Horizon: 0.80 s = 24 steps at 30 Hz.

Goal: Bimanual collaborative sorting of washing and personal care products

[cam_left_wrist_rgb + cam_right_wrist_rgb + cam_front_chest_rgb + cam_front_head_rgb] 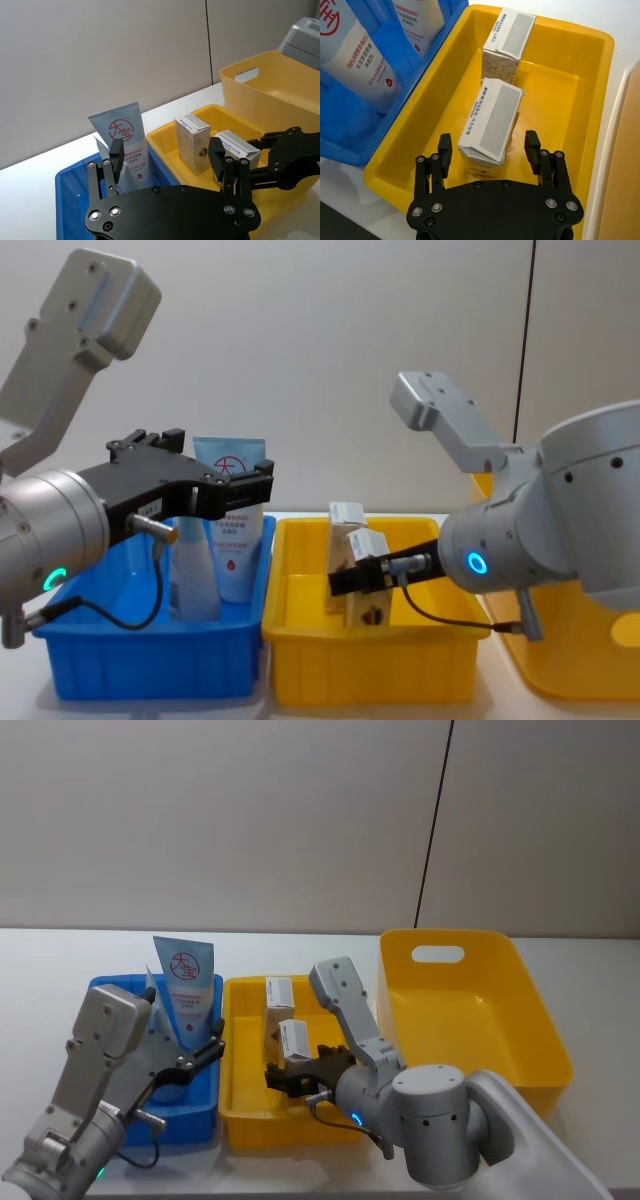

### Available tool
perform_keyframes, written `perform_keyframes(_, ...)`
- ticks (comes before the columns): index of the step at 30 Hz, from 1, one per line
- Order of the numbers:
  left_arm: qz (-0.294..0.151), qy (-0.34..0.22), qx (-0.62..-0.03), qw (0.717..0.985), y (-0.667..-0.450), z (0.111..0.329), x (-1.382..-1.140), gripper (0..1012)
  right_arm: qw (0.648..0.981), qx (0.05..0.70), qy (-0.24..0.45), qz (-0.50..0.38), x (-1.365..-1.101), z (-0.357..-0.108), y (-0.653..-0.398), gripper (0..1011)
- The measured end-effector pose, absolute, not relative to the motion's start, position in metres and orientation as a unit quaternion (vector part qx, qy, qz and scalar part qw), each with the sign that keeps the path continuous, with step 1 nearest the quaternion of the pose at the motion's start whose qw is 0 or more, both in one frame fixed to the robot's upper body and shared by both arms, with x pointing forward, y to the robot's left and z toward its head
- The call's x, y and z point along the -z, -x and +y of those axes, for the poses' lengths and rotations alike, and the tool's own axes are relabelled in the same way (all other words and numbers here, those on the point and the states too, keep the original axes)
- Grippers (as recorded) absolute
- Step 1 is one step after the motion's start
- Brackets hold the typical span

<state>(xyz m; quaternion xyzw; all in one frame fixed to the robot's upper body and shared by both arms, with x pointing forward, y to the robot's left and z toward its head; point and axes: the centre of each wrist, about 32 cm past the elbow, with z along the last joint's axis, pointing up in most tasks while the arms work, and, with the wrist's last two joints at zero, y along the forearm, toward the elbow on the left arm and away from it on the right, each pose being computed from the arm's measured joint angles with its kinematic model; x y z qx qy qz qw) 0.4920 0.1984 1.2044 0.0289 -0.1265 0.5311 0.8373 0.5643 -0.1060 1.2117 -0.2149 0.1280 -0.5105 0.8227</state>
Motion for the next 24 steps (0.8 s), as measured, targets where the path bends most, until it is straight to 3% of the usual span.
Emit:
perform_keyframes(5,-0.126,-0.029,-0.531,0.837,-0.492,0.1984,-1.2044,1001,0.823,0.511,0.215,0.128,-1.2113,-0.1058,-0.5644,775)
perform_keyframes(7,-0.126,-0.029,-0.531,0.837,-0.492,0.1984,-1.2044,1001,0.822,0.511,0.215,0.129,-1.2112,-0.1057,-0.5644,675)
perform_keyframes(17,-0.126,-0.029,-0.531,0.837,-0.492,0.1984,-1.2044,1002,0.822,0.511,0.215,0.129,-1.2109,-0.1058,-0.5646,360)
perform_keyframes(24,-0.126,-0.029,-0.531,0.837,-0.492,0.1984,-1.2044,1002,0.822,0.511,0.215,0.13,-1.2107,-0.1056,-0.5646,223)
